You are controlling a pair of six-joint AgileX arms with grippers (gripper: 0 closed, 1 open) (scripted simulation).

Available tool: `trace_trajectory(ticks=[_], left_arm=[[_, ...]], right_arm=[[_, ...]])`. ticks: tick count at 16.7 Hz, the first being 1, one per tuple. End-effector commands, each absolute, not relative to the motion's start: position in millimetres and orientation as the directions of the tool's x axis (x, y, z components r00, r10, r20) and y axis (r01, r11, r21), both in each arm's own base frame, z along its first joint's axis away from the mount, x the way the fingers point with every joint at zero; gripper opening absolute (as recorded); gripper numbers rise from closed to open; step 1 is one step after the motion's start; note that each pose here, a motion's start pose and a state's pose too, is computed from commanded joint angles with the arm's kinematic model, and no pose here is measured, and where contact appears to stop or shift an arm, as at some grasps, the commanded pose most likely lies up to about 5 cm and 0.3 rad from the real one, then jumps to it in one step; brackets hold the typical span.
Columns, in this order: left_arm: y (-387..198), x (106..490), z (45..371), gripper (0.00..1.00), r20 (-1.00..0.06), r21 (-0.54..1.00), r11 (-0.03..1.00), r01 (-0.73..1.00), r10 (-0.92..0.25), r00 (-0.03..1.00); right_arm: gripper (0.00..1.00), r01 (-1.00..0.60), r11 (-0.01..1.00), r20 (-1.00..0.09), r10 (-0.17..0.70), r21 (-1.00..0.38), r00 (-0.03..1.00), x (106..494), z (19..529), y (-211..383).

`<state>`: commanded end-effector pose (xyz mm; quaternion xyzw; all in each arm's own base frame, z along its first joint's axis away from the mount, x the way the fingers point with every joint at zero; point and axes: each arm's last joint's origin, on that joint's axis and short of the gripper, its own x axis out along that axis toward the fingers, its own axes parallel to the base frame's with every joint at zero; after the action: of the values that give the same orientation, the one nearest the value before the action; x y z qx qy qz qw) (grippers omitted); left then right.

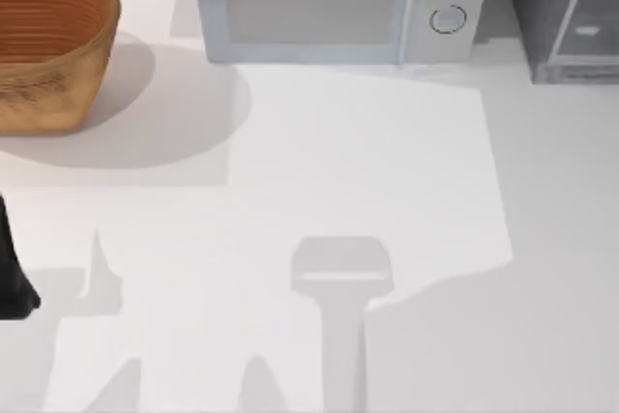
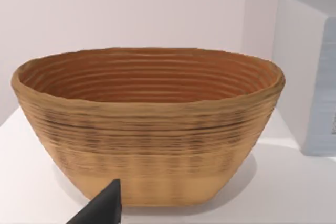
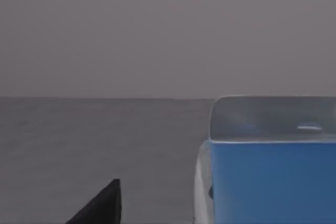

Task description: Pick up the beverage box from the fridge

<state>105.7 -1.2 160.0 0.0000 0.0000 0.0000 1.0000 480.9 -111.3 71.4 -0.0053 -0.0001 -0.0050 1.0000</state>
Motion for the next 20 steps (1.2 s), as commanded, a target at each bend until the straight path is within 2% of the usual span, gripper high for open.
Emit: trace_trajectory(ticks=[13,20], left_arm=[[-1.2,105.7,160.0,1.0,0.0,0.0,1.0,0.0,0.0,1.0],[-1.2,105.7,160.0,1.0,0.0,0.0,1.0,0.0,0.0,1.0]], right_arm=[[0.02,0.01,1.0,0.0,-0.01,-0.011,1.0,480.9,71.4,-111.3],[0.0,0.01,1.0,0.0,-0.01,-0.011,1.0,480.9,71.4,-111.3]])
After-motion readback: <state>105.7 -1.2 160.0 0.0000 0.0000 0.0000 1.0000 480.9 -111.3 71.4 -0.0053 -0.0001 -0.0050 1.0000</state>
